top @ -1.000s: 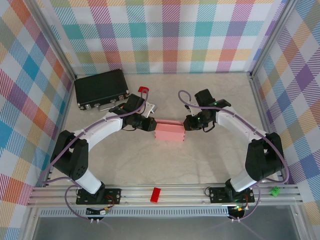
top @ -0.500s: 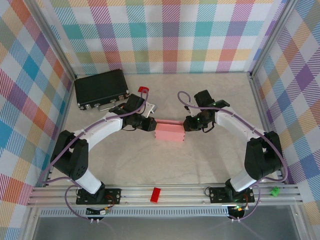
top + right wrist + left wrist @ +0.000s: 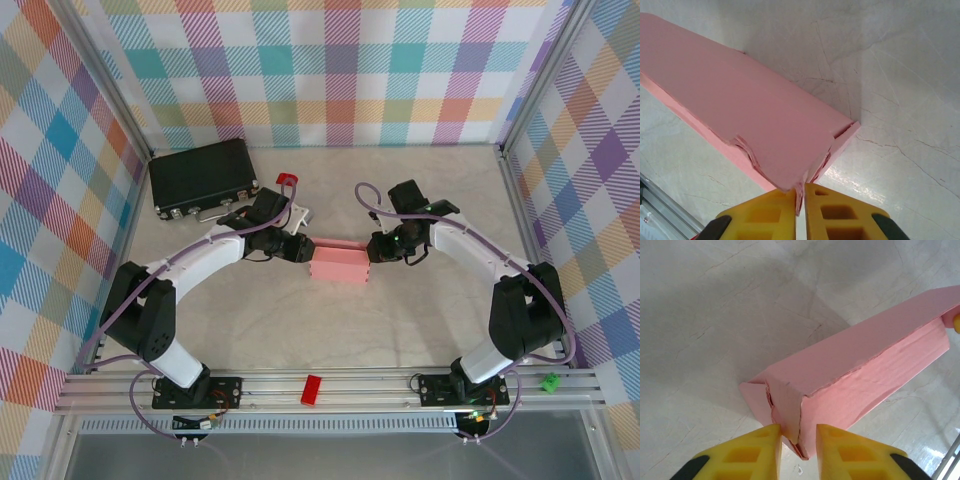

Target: Fold the paper box

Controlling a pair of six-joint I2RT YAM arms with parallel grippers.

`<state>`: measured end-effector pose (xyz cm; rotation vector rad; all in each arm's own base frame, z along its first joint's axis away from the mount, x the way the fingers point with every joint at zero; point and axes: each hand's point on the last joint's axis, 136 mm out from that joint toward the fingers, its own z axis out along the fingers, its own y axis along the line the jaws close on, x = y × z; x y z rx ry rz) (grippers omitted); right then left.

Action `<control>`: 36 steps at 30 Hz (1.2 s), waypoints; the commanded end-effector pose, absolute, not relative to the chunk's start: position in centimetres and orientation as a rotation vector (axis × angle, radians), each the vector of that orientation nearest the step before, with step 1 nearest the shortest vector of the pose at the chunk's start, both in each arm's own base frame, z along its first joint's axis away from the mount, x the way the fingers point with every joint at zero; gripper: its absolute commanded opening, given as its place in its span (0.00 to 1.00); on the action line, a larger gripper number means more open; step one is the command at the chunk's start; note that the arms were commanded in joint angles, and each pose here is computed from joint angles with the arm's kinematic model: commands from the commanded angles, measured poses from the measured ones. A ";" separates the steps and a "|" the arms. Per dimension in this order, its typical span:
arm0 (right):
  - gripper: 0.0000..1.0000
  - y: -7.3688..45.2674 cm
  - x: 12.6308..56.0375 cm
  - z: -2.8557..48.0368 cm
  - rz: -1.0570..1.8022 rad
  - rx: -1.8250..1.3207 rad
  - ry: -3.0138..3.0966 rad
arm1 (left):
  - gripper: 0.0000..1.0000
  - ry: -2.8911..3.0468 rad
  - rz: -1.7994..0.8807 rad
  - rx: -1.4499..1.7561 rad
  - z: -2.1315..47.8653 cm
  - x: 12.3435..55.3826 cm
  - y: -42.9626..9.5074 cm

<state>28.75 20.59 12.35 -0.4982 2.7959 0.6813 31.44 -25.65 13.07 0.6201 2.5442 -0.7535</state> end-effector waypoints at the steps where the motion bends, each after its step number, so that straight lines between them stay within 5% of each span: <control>1: 0.15 20.0 28.0 11.8 0.623 -0.510 2.835 | 0.28 2.506 -0.751 0.624 14.3 31.1 -25.8; 36: 0.26 19.3 28.7 13.8 0.554 -0.512 2.765 | 0.47 2.465 -0.640 0.686 15.7 32.6 -25.4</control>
